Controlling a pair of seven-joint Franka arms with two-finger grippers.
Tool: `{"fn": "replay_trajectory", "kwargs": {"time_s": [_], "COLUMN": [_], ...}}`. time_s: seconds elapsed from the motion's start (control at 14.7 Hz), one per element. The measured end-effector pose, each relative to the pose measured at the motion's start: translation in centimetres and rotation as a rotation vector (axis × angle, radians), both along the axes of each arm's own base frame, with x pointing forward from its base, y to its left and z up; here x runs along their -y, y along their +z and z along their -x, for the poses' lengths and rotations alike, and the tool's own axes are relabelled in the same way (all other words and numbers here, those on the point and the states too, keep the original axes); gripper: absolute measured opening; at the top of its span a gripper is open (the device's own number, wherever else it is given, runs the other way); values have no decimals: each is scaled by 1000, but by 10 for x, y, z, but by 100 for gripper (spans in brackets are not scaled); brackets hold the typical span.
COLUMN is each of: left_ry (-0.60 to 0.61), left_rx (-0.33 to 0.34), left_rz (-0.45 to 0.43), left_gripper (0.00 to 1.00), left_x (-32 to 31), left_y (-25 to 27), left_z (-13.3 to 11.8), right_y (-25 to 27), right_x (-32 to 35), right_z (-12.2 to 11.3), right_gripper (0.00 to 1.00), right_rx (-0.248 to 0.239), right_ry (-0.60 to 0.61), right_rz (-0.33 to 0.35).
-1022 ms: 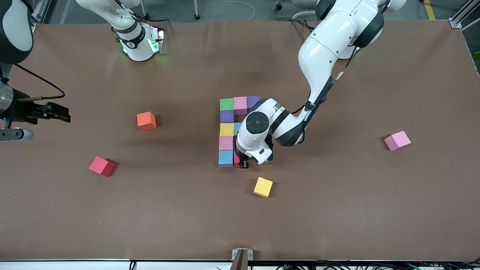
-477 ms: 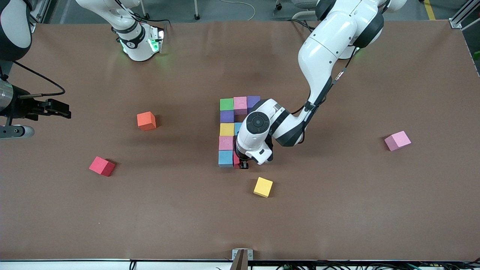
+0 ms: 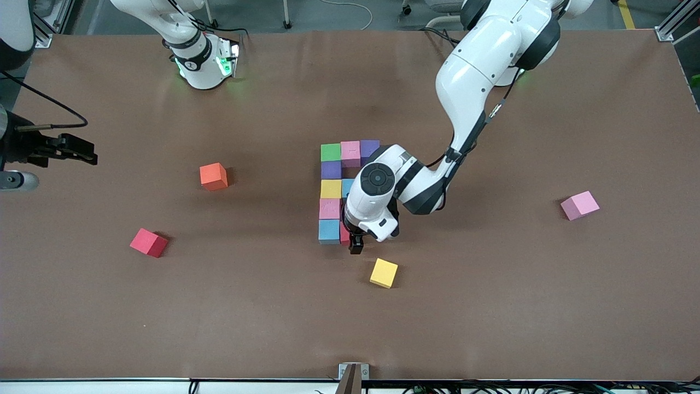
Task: Arrange 11 blocks into digit 3
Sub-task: 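Release the pink cube and reach the yellow cube with the left gripper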
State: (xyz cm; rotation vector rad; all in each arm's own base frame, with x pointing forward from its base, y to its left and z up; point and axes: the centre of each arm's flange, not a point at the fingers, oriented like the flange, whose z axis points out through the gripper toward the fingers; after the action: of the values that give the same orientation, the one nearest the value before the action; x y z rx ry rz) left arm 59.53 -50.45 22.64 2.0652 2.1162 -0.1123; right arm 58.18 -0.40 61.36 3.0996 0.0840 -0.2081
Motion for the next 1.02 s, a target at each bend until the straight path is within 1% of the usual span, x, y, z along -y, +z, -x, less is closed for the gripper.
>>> {"fn": "replay_trajectory", "kwargs": {"time_s": [0.2, 0.41, 0.55, 0.82, 1.02], "left_ry": [-11, -50, -73, -117, -191], "left_rx": [31, 62, 73, 81, 91], "left_rz": [-21, -31, -45, -70, -78], "left_gripper": [100, 100, 100, 100, 100], "left_x": [-9, -32, -56, -117, -128], "left_y": [32, 65, 78, 77, 65], "left_z": [-10, -28, -44, -80, -86], "right_y": [6, 7, 10, 18, 20], "right_x": [1, 13, 18, 18, 10], "right_z": [5, 5, 7, 17, 28], "right_gripper": [100, 100, 100, 100, 100], "right_rx": [8, 11, 20, 56, 72], "right_ry": [-9, -35, -45, -42, -25], "right_rz": [-13, -31, -33, -36, -35]}}
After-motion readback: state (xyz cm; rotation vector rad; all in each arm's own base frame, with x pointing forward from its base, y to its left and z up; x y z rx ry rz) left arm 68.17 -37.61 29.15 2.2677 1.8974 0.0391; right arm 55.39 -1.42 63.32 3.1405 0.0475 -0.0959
